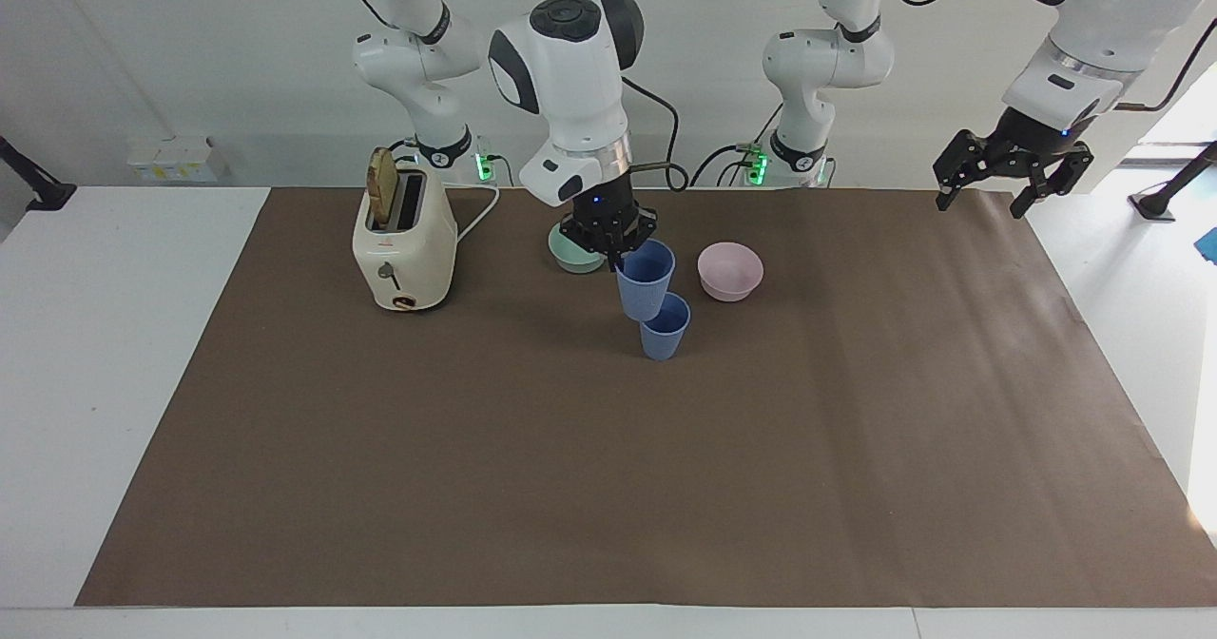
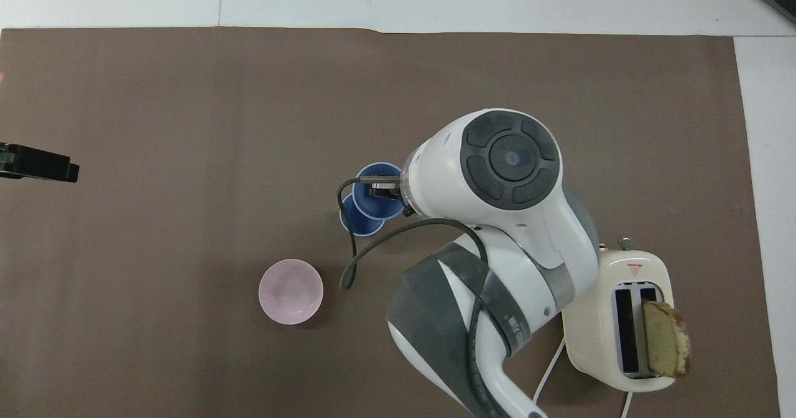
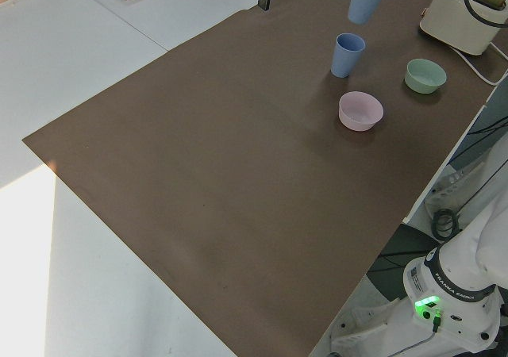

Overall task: Stack blue cups with both arms
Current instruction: 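Carry the held blue cup with the right gripper into the centered cup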

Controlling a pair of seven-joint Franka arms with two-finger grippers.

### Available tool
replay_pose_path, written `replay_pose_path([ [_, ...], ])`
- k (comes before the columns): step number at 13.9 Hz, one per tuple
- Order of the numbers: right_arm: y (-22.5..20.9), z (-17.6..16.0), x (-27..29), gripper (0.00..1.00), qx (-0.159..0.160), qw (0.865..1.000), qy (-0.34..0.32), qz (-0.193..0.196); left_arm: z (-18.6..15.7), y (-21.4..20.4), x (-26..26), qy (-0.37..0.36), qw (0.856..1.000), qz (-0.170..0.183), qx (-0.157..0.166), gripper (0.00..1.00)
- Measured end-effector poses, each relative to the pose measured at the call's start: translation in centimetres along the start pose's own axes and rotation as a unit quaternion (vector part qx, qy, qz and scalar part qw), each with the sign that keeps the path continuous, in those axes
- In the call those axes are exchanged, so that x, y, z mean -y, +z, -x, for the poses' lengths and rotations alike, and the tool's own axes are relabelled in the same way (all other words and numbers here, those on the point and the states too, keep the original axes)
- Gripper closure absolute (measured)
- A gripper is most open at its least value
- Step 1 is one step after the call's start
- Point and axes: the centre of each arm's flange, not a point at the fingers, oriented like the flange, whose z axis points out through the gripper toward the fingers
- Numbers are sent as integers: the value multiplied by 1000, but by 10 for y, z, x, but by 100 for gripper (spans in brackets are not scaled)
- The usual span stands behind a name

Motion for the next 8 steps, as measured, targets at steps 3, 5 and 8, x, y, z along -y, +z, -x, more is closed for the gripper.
replay_pose_path([
  [3, 37, 4, 13, 95, 17, 1000, -2, 3, 0, 0, 0, 0, 1000, 0, 0, 0],
  [5, 48, 3, 11, 95, 25, 1000, -1, 7, 0, 0, 0, 0, 1000, 0, 0, 0],
  [8, 54, 5, 10, 95, 26, 1000, -1, 9, 0, 0, 0, 0, 1000, 0, 0, 0],
])
